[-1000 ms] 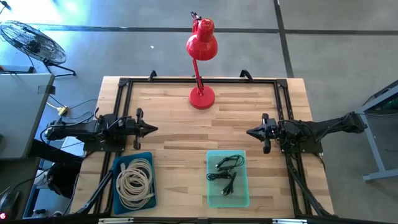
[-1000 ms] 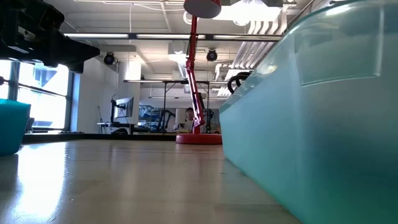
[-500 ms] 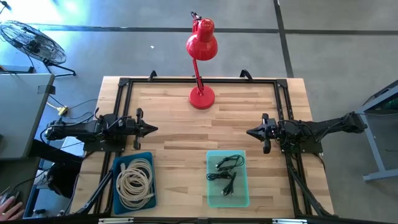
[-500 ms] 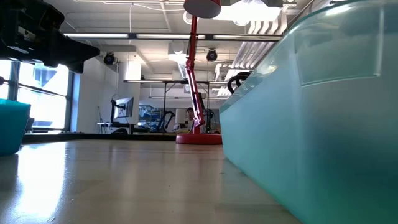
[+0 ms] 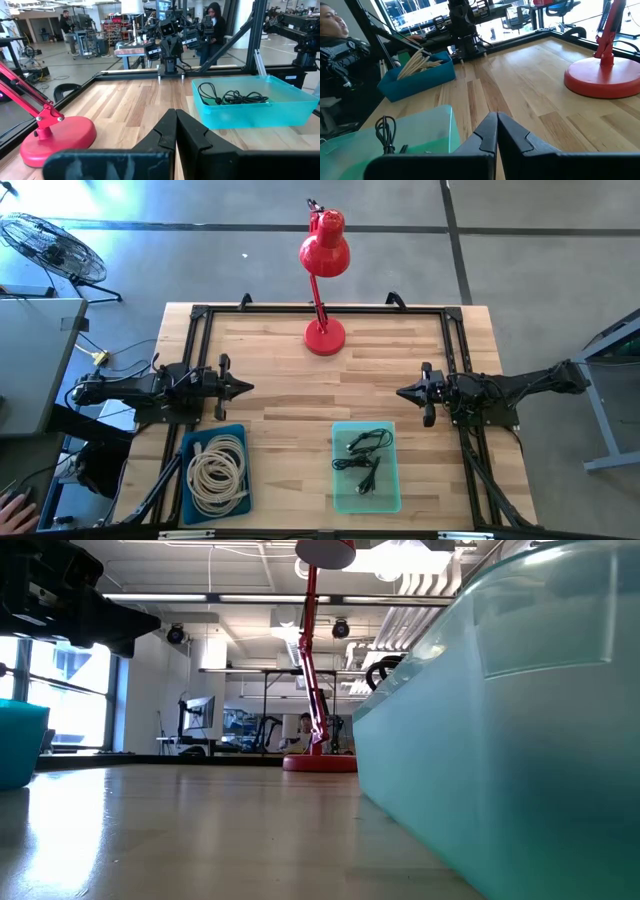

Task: Pick & Place USB Port
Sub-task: Return to Home Position

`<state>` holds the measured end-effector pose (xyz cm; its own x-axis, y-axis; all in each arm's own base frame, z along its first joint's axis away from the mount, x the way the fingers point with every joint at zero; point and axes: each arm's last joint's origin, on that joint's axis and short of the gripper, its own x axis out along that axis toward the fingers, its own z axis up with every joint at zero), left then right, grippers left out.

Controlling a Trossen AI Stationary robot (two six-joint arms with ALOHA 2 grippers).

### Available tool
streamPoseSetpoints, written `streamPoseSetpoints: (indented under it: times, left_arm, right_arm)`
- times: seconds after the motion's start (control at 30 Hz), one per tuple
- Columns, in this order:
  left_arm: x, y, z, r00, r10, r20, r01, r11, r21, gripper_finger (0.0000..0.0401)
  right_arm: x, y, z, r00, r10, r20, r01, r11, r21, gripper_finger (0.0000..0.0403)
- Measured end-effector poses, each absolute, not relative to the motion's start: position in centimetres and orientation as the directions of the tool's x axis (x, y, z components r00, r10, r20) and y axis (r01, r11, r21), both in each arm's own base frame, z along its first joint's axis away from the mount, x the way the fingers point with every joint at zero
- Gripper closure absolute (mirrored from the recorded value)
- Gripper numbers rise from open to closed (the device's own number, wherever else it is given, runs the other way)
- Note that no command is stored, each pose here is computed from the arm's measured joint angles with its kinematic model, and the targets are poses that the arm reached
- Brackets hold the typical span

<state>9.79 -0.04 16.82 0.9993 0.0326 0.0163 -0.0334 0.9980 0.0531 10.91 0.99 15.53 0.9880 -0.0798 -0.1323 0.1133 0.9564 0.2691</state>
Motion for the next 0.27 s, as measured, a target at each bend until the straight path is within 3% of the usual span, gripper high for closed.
streamPoseSetpoints:
  times: [0.27]
  left_arm:
    - [9.79, -0.04, 16.82, 0.999, 0.033, 0.017, -0.034, 0.998, 0.053, 0.0400]
  right_arm:
    - [10.91, 0.99, 15.53, 0.988, -0.080, -0.132, 0.113, 0.956, 0.269, 0.0398]
